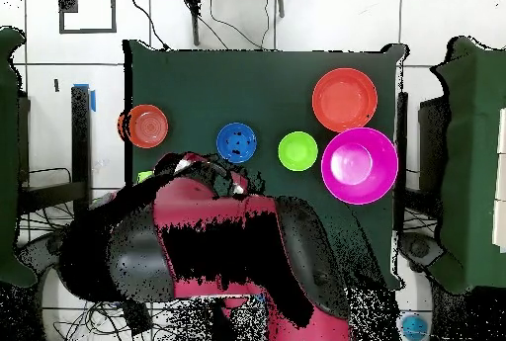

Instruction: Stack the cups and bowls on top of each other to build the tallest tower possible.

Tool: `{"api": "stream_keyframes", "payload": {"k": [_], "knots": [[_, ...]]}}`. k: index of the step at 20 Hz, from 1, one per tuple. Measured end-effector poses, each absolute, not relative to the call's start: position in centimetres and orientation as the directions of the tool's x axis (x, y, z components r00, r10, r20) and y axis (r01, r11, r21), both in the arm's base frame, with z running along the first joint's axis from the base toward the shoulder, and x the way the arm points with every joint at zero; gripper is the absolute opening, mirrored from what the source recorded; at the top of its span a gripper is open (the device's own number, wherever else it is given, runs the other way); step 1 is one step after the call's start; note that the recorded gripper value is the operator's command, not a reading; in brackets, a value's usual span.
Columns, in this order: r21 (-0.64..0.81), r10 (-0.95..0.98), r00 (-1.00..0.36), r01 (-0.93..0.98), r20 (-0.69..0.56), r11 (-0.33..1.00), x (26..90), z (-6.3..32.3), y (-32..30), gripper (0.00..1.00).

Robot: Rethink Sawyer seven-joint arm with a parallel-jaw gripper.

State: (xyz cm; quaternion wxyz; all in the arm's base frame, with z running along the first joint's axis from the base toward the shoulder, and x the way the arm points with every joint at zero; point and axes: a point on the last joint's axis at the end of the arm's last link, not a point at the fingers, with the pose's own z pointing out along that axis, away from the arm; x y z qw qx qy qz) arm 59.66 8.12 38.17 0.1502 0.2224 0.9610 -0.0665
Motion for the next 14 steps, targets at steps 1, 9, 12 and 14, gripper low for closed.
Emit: {"api": "stream_keyframes", "payload": {"k": [1, 9, 12, 14], "knots": [[-0.059, 0.413, -0.856, 0.452, -0.311, 0.89, 59.6, 38.3, 8.1, 1.0], [-0.069, 0.527, -0.84, 0.538, -0.126, 0.84, 58.6, 41.1, 6.5, 1.0], [-0.079, 0.532, -0.84, 0.541, -0.109, 0.837, 58.6, 41.9, 5.9, 1.0], [-0.081, 0.532, -0.84, 0.54, -0.105, 0.838, 58.8, 42.4, 5.8, 1.0]]}}
